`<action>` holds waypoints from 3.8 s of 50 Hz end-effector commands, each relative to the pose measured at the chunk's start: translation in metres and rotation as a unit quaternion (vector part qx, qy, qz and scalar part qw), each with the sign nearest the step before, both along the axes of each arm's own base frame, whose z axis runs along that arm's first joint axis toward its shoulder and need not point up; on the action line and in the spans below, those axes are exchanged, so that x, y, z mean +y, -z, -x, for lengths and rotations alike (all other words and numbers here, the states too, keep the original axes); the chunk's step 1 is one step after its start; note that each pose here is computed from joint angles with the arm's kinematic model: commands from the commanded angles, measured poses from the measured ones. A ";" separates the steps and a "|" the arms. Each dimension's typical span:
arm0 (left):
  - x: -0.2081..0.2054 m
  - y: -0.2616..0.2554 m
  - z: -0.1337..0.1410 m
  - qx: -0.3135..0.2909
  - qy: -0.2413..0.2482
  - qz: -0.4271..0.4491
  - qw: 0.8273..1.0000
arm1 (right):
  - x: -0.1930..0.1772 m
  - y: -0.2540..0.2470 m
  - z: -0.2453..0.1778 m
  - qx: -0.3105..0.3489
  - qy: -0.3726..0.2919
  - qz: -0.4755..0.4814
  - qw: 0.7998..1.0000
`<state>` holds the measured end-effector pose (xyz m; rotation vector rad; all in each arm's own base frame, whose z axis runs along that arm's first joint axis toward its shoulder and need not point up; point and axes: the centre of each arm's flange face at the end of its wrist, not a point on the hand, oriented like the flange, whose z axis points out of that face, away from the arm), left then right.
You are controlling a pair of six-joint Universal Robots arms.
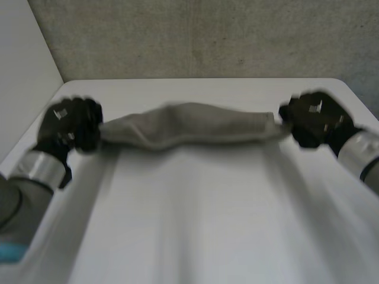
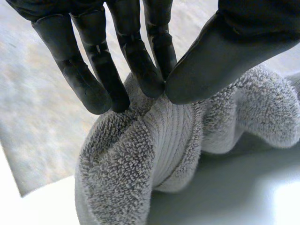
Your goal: Fold the towel.
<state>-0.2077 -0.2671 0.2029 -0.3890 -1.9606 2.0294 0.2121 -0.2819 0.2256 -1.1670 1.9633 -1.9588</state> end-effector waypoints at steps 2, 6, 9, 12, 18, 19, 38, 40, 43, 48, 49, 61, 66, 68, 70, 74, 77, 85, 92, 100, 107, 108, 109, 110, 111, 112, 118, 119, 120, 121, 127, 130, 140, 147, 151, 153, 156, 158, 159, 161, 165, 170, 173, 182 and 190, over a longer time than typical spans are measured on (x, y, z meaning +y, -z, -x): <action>0.041 0.038 -0.002 -0.092 0.057 -0.017 0.994 | 0.032 0.047 0.007 0.045 -0.009 -0.062 0.997; 0.048 0.035 -0.007 -0.115 0.052 -0.014 0.992 | 0.033 0.051 0.010 0.046 -0.004 -0.068 0.997; 0.050 0.030 -0.012 -0.127 0.046 -0.021 0.991 | 0.032 0.052 0.012 0.045 -0.001 -0.068 0.997; 0.051 0.020 -0.015 -0.128 0.040 -0.030 0.990 | 0.031 0.053 0.012 0.044 0.000 -0.070 0.997; 0.042 -0.006 -0.019 -0.125 0.029 -0.015 0.992 | 0.031 0.058 0.012 0.041 0.000 -0.077 0.996; 0.038 -0.011 -0.019 -0.124 0.028 -0.009 0.992 | 0.031 0.058 0.012 0.042 0.000 -0.078 0.996; 0.005 0.021 0.004 -0.151 0.067 -0.100 0.981 | 0.035 0.073 0.013 0.048 -0.003 -0.100 0.994; 0.006 0.025 0.004 -0.163 0.072 -0.119 0.977 | 0.035 0.073 0.013 0.048 -0.002 -0.100 0.994; 0.008 0.032 0.004 -0.190 0.081 -0.147 0.967 | 0.035 0.073 0.013 0.048 -0.002 -0.100 0.994; 0.006 0.037 -0.001 -0.223 0.070 -0.157 0.960 | 0.033 0.073 0.014 0.048 -0.001 -0.100 0.994; 0.005 0.037 -0.002 -0.229 0.064 -0.157 0.959 | 0.033 0.073 0.014 0.048 -0.001 -0.101 0.994; 0.004 0.037 -0.003 -0.235 0.048 -0.159 0.958 | 0.034 0.075 0.014 0.049 -0.002 -0.105 0.993; 0.007 0.027 -0.004 -0.229 0.040 -0.146 0.962 | 0.023 0.062 0.023 0.046 0.024 -0.090 0.995; 0.011 0.004 -0.006 -0.216 0.026 -0.112 0.970 | 0.022 0.053 0.027 0.044 0.030 -0.083 0.995; 0.013 -0.009 -0.006 -0.203 0.020 -0.096 0.974 | 0.022 0.037 0.030 0.042 0.039 -0.070 0.996; 0.017 -0.036 -0.010 -0.164 0.005 -0.063 0.984 | 0.021 -0.014 0.047 0.031 0.072 -0.042 0.996; 0.024 -0.064 -0.013 -0.126 -0.004 -0.026 0.992 | 0.022 -0.031 0.054 0.029 0.085 -0.032 0.995; 0.033 -0.078 -0.028 -0.101 -0.031 -0.014 0.994 | 0.033 -0.068 0.074 0.028 0.112 -0.025 0.993; 0.047 -0.042 -0.037 -0.110 -0.035 -0.073 0.991 | 0.039 -0.052 0.088 0.084 0.103 -0.052 0.990; 0.048 -0.019 -0.038 -0.104 -0.009 -0.110 0.989 | 0.039 -0.039 0.094 0.113 0.073 -0.084 0.987; 0.028 -0.003 -0.026 -0.100 0.008 -0.084 0.991 | 0.020 -0.025 0.087 0.061 0.024 -0.120 0.991; 0.021 -0.001 -0.022 -0.099 0.012 -0.067 0.993 | 0.011 -0.019 0.086 0.052 0.021 -0.130 0.990; 0.021 -0.001 -0.022 -0.099 0.013 -0.066 0.993 | 0.002 -0.012 0.084 0.044 0.016 -0.138 0.989; 0.013 0.003 -0.017 -0.097 0.016 -0.056 0.994 | 0.002 -0.012 0.084 0.044 0.016 -0.138 0.989; 0.003 0.009 -0.014 -0.096 0.013 -0.051 0.994 | -0.006 -0.004 0.081 0.040 0.013 -0.144 0.989; 0.003 0.009 -0.014 -0.095 0.013 -0.051 0.994 | -0.016 0.001 0.077 0.040 0.014 -0.147 0.988; -0.038 0.029 -0.006 -0.101 -0.015 -0.056 0.993 | -0.045 0.025 0.064 0.062 0.040 -0.164 0.984; -0.050 0.034 -0.003 -0.102 -0.021 -0.058 0.993 | -0.055 0.032 0.058 0.072 0.047 -0.163 0.983; -0.050 0.035 -0.003 -0.102 -0.021 -0.058 0.993 | -0.063 0.038 0.052 0.079 0.054 -0.163 0.982; -0.062 0.039 -0.001 -0.103 -0.026 -0.059 0.993 | -0.063 0.038 0.052 0.079 0.054 -0.163 0.982; -0.102 0.057 0.011 -0.102 -0.031 -0.049 0.993 | -0.097 0.055 0.036 0.056 0.089 -0.165 0.981; -0.115 0.065 0.020 -0.102 -0.028 -0.044 0.993 | -0.111 0.059 0.029 0.029 0.106 -0.157 0.981; -0.148 0.079 0.035 -0.102 -0.040 -0.026 0.994 | -0.149 0.066 0.011 0.009 0.151 -0.079 0.985; -0.156 0.090 0.038 -0.103 -0.039 -0.029 0.993 | -0.163 0.077 0.006 0.006 0.161 -0.055 0.985; -0.155 0.093 0.040 -0.104 -0.040 -0.033 0.993 | -0.163 0.085 0.000 0.007 0.157 -0.058 0.986; -0.154 0.093 0.041 -0.103 -0.041 -0.033 0.993 | -0.163 0.086 0.000 0.008 0.160 -0.059 0.985; -0.154 0.091 0.040 -0.102 -0.052 -0.033 0.993 | -0.163 0.086 0.001 0.011 0.171 -0.059 0.983; -0.154 0.090 0.038 -0.103 -0.060 -0.033 0.992 | -0.162 0.087 0.003 0.013 0.180 -0.062 0.982; -0.152 0.088 0.038 -0.104 -0.066 -0.035 0.992 | -0.160 0.088 0.003 0.016 0.185 -0.064 0.981; -0.150 0.084 0.037 -0.103 -0.075 -0.037 0.991 | -0.155 0.092 0.001 0.020 0.183 -0.073 0.980; -0.133 0.062 0.030 -0.104 -0.092 -0.043 0.989 | -0.134 0.075 0.004 0.024 0.180 -0.080 0.980; -0.111 0.036 0.021 -0.101 -0.096 -0.036 0.990 | -0.110 0.048 0.014 0.021 0.185 -0.069 0.980; -0.093 0.023 0.017 -0.098 -0.095 -0.035 0.990 | -0.092 0.043 0.017 0.025 0.182 -0.076 0.980; -0.060 0.028 0.011 -0.057 -0.092 -0.072 0.991 | -0.055 0.069 0.019 0.064 0.150 -0.125 0.979; -0.052 0.048 0.009 -0.034 -0.093 -0.086 0.991 | -0.062 0.107 0.034 0.081 0.136 -0.147 0.976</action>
